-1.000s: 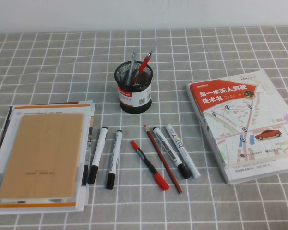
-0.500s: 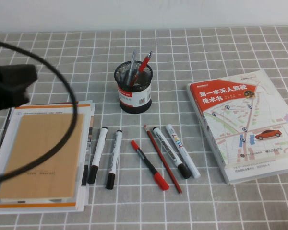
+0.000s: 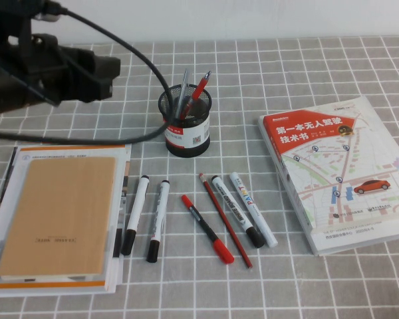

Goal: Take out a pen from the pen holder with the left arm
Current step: 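Take a marker out of the pen holder and lay it on the table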

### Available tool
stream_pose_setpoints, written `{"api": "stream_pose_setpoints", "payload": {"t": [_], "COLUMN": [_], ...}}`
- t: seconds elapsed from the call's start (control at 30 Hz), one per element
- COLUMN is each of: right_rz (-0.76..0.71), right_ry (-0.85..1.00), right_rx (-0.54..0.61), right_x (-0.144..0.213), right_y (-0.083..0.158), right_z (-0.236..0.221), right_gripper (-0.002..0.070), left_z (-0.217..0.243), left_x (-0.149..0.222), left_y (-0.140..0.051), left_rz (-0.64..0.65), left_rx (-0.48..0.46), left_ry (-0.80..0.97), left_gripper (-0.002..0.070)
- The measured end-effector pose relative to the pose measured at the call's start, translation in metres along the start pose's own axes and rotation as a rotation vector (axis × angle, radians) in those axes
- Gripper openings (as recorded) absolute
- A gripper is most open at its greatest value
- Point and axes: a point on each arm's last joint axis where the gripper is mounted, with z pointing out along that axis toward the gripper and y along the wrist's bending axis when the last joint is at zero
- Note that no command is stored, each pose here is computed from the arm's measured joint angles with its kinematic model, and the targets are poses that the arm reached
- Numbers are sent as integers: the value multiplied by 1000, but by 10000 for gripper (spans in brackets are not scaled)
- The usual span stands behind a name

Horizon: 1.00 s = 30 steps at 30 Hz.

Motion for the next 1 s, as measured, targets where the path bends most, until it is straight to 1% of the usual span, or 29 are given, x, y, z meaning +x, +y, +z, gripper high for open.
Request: {"api": "stream_pose_setpoints", "payload": {"t": [0.1,0.23,0.43,0.7,0.77,0.9,1.0], "right_rz": [0,0,0,0,0,0,0], "right_ry": [0,0,0,0,0,0,0], "right_rx": [0,0,0,0,0,0,0], "right_x": [0,0,0,0,0,0,0], "right_y": [0,0,0,0,0,0,0], "right_z": [0,0,0,0,0,0,0], "right_gripper": [-13,-13,-13,-12,-12,-12,-13], "left_z": [14,30,56,67,66,70,72], "left_x": [-3,-2,8,3,-1,-4,-10], "left_y": [10,19,28,33,33,35,37], "left_rz": [4,-36,-53,-7,-14,-78,-86], "left_rx": [-36,-53,-46,-33,-35,1,-15], "left_ry": [-5,-5,36,34,15,-68,-137], "left_gripper": [318,320,320,320,321,321,321]}}
